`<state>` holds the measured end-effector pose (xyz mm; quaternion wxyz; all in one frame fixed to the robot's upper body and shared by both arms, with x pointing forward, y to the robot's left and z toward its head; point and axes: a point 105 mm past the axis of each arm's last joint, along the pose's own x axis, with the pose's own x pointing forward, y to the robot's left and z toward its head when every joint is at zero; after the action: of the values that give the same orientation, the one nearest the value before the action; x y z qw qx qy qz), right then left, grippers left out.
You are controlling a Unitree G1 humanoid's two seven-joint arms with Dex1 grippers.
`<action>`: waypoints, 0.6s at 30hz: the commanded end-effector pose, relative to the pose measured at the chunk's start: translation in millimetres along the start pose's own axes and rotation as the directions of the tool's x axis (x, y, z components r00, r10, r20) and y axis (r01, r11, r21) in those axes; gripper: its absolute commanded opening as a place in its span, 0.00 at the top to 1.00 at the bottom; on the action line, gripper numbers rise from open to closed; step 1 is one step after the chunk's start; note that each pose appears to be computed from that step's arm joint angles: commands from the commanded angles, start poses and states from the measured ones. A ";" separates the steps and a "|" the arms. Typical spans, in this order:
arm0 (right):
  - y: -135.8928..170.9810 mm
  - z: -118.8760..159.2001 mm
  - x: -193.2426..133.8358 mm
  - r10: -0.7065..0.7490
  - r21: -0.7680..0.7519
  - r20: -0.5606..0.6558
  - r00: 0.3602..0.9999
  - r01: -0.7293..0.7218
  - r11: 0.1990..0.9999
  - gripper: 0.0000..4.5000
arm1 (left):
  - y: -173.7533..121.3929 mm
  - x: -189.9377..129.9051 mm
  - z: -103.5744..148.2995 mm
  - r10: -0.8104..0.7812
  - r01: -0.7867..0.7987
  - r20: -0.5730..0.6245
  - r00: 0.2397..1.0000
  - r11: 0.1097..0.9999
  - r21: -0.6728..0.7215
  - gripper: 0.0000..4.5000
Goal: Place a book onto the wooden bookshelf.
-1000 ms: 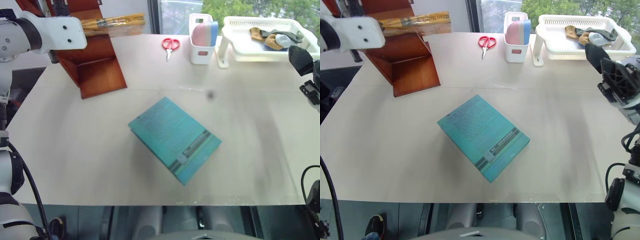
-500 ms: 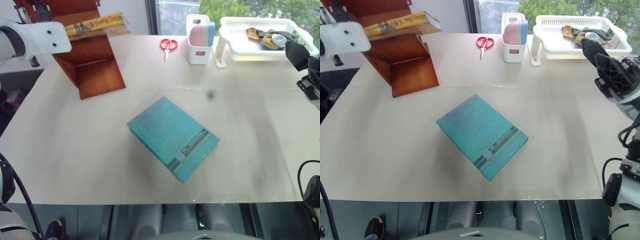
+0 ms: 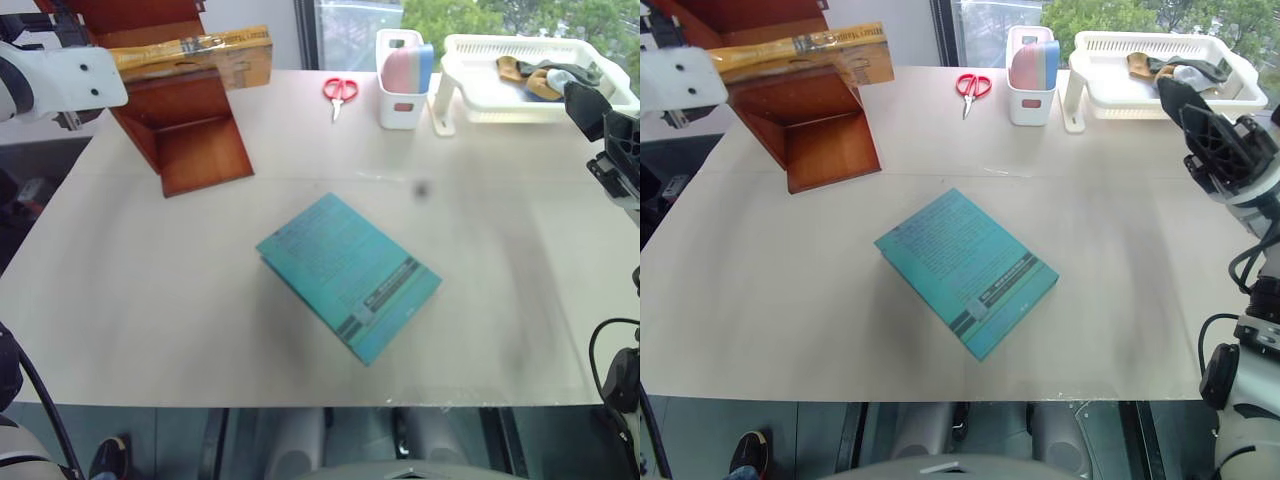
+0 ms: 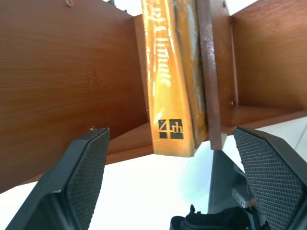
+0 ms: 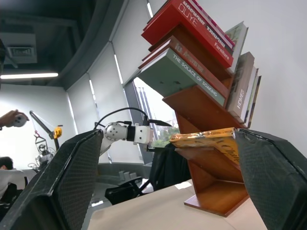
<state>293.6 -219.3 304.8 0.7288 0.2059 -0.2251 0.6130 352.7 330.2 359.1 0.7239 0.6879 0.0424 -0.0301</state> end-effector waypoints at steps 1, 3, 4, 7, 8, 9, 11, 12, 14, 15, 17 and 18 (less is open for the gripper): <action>6.3 10.6 0.2 0.011 -0.055 -0.023 1.000 -0.012 0.998 0.00 | 23.7 -20.3 23.4 0.101 -0.070 0.143 0.985 0.975 -0.209 0.02; 6.6 5.3 -7.1 -0.019 -0.051 -0.065 0.998 0.015 0.999 0.00 | 14.5 -24.7 48.1 0.091 -0.011 0.259 0.962 0.955 -0.297 0.02; 6.5 0.6 -13.0 -0.043 -0.051 -0.097 0.994 0.038 0.998 0.00 | 1.9 -27.6 63.4 0.059 0.063 0.334 0.941 0.937 -0.344 0.02; 5.9 -10.8 -25.9 -0.094 -0.058 -0.178 0.980 0.085 0.995 0.00 | -29.2 -37.4 88.7 -0.022 0.228 0.452 0.892 0.885 -0.407 0.02; 5.8 -18.5 -33.4 -0.121 -0.065 -0.229 0.966 0.109 0.992 0.00 | -41.8 -39.3 92.3 -0.042 0.272 0.466 0.884 0.856 -0.439 0.02; 5.6 -26.2 -40.9 -0.148 -0.073 -0.280 0.948 0.132 0.989 0.00 | -54.0 -40.4 93.4 -0.063 0.308 0.470 0.881 0.829 -0.467 0.02; 5.4 -43.6 -58.6 -0.204 -0.108 -0.388 0.899 0.175 0.979 0.00 | -85.0 -38.2 88.9 -0.109 0.352 0.442 0.890 0.781 -0.516 0.02; 2.5 -51.3 -67.3 -0.246 -0.146 -0.427 0.870 0.202 0.968 0.00 | -100.6 -37.7 86.0 -0.124 0.369 0.431 0.894 0.748 -0.552 0.02; -7.4 -64.2 -85.3 -0.359 -0.275 -0.490 0.794 0.250 0.928 0.00 | -132.0 -38.9 81.6 -0.143 0.404 0.422 0.895 0.659 -0.634 0.02; -9.9 -68.9 -92.7 -0.395 -0.322 -0.517 0.759 0.255 0.912 0.00 | -142.9 -40.1 80.5 -0.135 0.414 0.425 0.895 0.607 -0.679 0.02; -10.5 -74.3 -102.7 -0.420 -0.364 -0.552 0.720 0.246 0.898 0.00 | -159.4 -42.9 77.9 -0.142 0.421 0.416 0.898 0.548 -0.722 0.02; -9.1 -77.1 -110.3 -0.431 -0.370 -0.564 0.704 0.252 0.895 0.00 | -175.4 -47.0 76.4 -0.158 0.443 0.422 0.893 0.486 -0.754 0.02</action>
<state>294.2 -258.5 174.8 0.8805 -0.0337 0.0041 0.4729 298.0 241.1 181.0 0.9328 0.2381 0.0932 -0.2539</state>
